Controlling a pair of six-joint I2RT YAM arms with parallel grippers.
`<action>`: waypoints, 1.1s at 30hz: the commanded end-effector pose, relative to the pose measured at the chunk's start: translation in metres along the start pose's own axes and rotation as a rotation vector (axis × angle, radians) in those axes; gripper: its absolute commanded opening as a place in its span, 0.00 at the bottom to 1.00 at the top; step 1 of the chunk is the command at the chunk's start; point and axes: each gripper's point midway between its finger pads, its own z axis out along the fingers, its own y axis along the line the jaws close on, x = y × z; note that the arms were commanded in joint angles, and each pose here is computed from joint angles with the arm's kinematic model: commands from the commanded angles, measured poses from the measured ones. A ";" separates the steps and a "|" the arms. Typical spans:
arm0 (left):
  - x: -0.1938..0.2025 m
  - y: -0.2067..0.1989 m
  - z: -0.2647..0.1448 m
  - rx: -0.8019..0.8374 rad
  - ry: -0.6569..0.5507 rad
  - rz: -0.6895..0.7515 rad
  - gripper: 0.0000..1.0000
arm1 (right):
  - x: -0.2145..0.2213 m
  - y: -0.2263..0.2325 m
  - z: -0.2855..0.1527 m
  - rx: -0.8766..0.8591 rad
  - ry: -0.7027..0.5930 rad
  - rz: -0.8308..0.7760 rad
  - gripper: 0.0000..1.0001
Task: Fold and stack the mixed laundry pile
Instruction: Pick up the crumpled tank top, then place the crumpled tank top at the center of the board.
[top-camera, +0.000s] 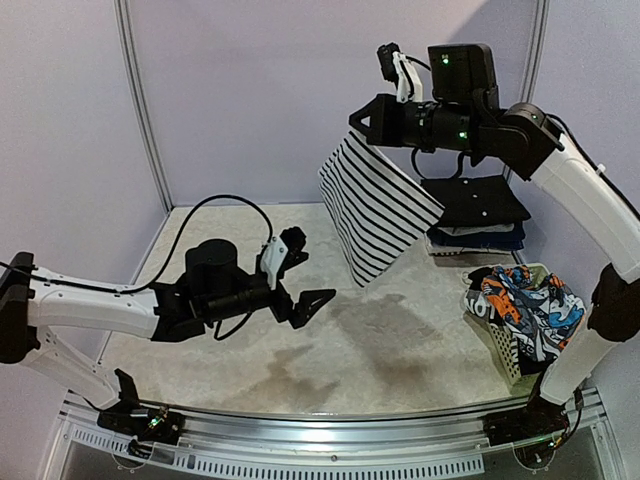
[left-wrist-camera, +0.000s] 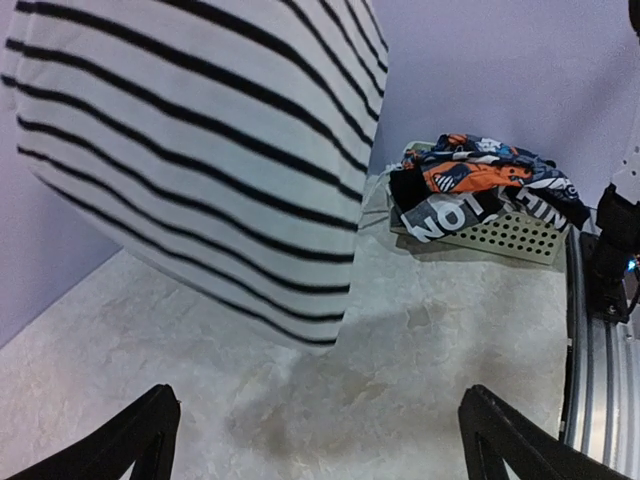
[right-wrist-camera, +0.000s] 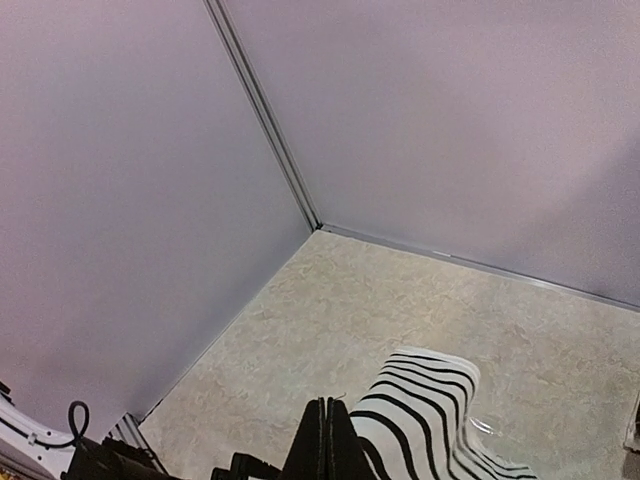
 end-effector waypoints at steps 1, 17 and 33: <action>-0.026 -0.006 0.016 -0.026 -0.087 0.145 0.99 | -0.018 -0.004 -0.001 0.057 -0.064 0.007 0.00; 0.006 0.022 0.045 -0.266 0.061 0.340 0.00 | -0.005 -0.022 0.008 0.153 -0.032 -0.037 0.00; -0.038 0.059 -0.040 -0.390 0.392 0.333 0.00 | 0.003 -0.104 0.005 0.461 -0.044 -0.073 0.00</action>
